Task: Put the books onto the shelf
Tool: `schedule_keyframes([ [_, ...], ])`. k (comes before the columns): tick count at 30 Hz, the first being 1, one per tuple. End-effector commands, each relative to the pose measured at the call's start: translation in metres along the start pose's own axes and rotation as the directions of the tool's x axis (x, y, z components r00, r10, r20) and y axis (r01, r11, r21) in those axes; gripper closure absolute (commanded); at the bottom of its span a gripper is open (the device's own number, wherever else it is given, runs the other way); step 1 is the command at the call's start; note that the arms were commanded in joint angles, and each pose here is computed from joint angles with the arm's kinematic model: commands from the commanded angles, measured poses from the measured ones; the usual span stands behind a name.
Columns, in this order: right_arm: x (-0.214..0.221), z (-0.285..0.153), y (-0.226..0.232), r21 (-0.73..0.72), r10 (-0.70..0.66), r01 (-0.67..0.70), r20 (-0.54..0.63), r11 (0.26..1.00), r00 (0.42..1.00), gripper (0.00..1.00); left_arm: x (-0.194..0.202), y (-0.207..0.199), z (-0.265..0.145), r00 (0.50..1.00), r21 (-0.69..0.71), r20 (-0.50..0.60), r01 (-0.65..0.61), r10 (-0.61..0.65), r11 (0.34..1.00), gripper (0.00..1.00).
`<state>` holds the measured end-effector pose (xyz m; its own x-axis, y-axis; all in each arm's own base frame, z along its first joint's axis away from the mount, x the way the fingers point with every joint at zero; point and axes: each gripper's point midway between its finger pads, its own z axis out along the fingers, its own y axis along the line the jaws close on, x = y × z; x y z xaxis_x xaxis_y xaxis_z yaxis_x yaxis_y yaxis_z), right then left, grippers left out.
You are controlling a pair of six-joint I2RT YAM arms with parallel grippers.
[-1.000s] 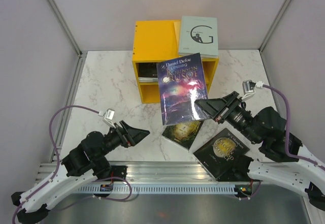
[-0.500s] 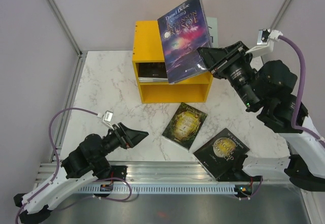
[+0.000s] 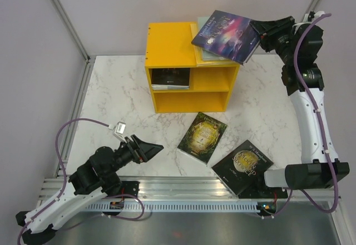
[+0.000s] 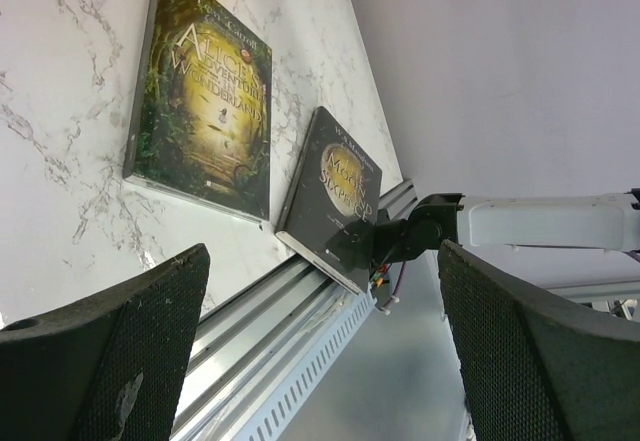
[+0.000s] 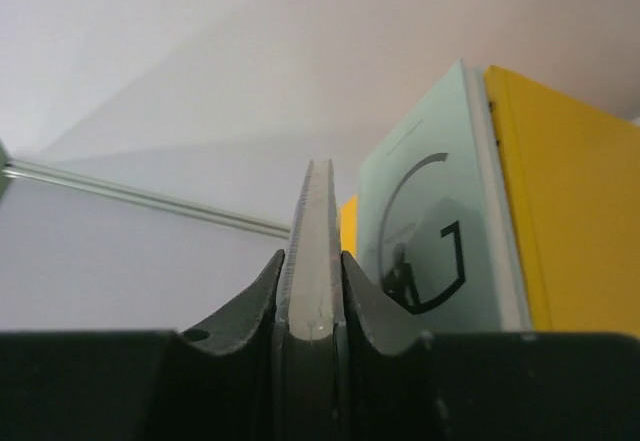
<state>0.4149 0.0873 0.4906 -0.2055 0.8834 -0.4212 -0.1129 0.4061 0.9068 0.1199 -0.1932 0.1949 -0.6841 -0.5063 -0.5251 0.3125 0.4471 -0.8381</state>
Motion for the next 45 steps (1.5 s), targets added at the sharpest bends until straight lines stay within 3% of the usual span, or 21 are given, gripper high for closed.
schedule_keyframes([
  [1, -0.015, -0.046, 0.118, -0.458, 0.180, -0.202, -0.091, 0.866, 0.979, 1.00, -0.005, 0.002, 0.002, 0.999, -0.007, 0.023, -0.040, 0.040, 0.999, 0.04],
  [5, -0.023, -0.043, 0.113, -0.492, 0.314, -0.331, -0.120, 0.805, 0.942, 1.00, -0.002, 0.005, 0.006, 0.999, -0.024, 0.010, -0.046, 0.046, 0.999, 0.04],
  [16, -0.069, -0.039, 0.055, -0.371, 0.466, -0.366, 0.228, 0.853, 0.855, 1.00, -0.001, 0.005, 0.009, 0.999, -0.022, 0.008, -0.040, 0.040, 0.999, 0.05],
  [25, -0.060, -0.002, 0.025, -0.179, 0.396, -0.354, 0.425, 0.918, 0.814, 1.00, 0.003, 0.003, 0.014, 0.999, -0.016, -0.016, -0.033, 0.033, 0.999, 0.05],
  [29, -0.046, 0.015, 0.025, -0.140, 0.377, -0.352, 0.444, 0.925, 0.813, 1.00, 0.003, 0.001, 0.013, 0.999, -0.005, -0.016, -0.032, 0.032, 0.999, 0.06],
  [36, -0.041, 0.014, 0.011, -0.028, 0.279, -0.315, 0.544, 0.949, 0.792, 1.00, 0.002, -0.002, 0.008, 1.000, 0.018, -0.008, -0.026, 0.026, 1.000, 0.06],
  [45, -0.039, 0.017, -0.010, 0.030, 0.244, -0.319, 0.580, 0.947, 0.777, 1.00, 0.003, -0.001, 0.008, 1.000, 0.015, -0.012, -0.023, 0.023, 1.000, 0.06],
])
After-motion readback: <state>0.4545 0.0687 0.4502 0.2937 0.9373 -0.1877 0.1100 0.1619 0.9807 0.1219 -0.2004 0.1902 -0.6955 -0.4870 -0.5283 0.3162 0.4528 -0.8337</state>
